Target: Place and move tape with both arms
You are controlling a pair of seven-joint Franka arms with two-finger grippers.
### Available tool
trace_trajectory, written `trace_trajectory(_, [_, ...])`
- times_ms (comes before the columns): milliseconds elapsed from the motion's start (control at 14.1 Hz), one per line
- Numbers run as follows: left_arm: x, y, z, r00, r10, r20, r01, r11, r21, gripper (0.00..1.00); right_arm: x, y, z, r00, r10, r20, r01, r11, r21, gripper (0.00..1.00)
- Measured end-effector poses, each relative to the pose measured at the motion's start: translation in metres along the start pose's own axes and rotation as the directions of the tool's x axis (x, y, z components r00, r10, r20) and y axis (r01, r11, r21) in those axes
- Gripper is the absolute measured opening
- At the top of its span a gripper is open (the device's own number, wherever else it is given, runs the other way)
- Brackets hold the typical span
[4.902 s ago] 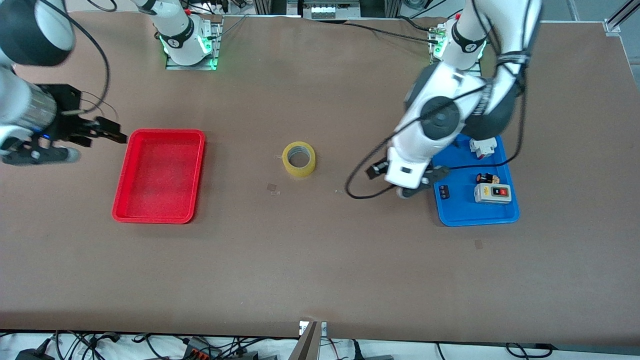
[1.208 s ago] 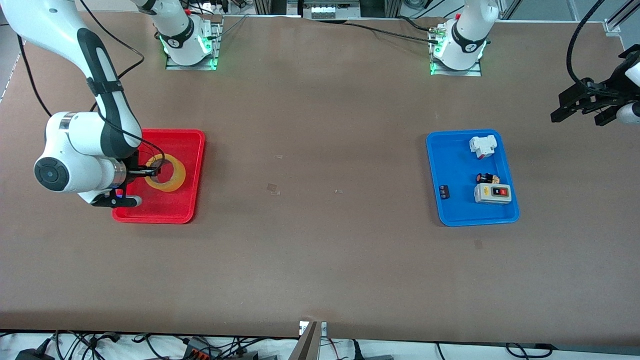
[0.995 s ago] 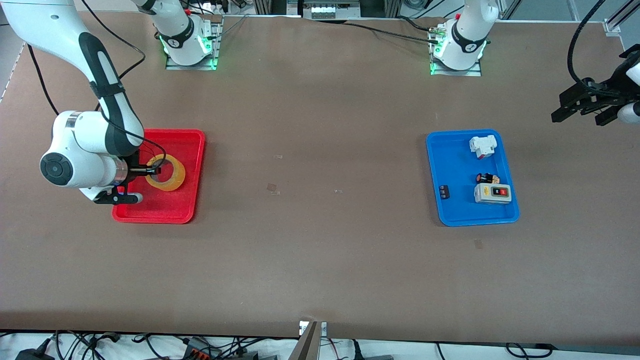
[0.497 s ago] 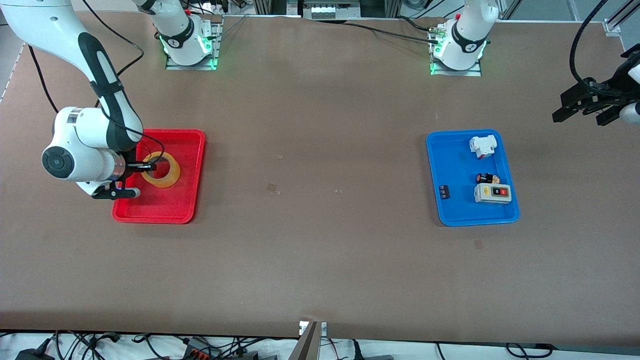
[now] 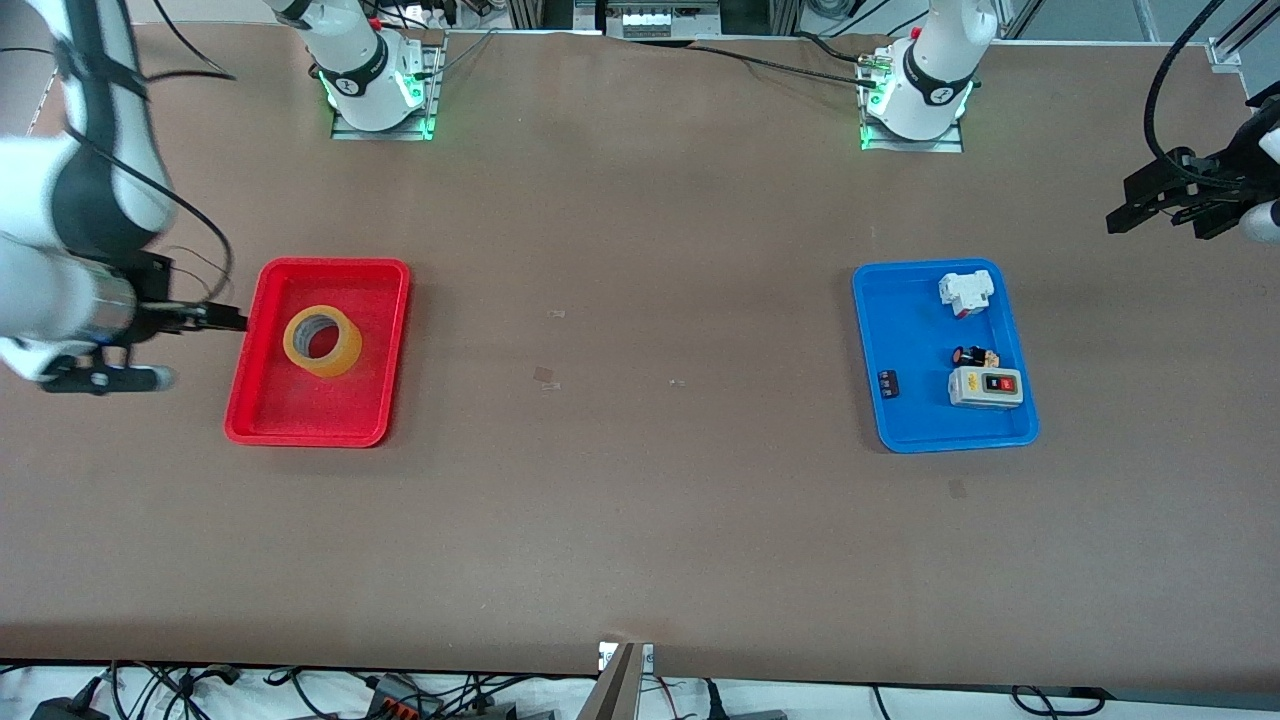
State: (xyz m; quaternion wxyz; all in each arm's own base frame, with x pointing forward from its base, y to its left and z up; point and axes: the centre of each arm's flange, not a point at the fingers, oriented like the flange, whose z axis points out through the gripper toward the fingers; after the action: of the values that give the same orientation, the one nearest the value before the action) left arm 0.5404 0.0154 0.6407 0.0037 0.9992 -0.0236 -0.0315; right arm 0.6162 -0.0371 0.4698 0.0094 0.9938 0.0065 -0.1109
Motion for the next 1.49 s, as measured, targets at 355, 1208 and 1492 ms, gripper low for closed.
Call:
trace_trajectory(355, [0.005,-0.003,0.008,1.0,-0.005,0.017,0.005,1.0,-0.001,1.0,-0.007,-0.005,-0.09,0.993,-0.016,-0.12,0.018,1.0,0.017,1.0])
trace_trajectory(1208, [0.006,0.002,0.008,1.0,0.005,0.016,-0.005,1.0,-0.002,1.0,0.002,-0.02,-0.113,0.978,-0.017,-0.208,0.014,1.0,-0.014,1.0])
trace_trajectory(1492, [0.006,0.003,0.008,1.0,0.005,0.016,-0.005,1.0,-0.002,1.0,-0.001,-0.006,-0.117,0.976,0.002,-0.218,-0.003,1.0,-0.005,1.0])
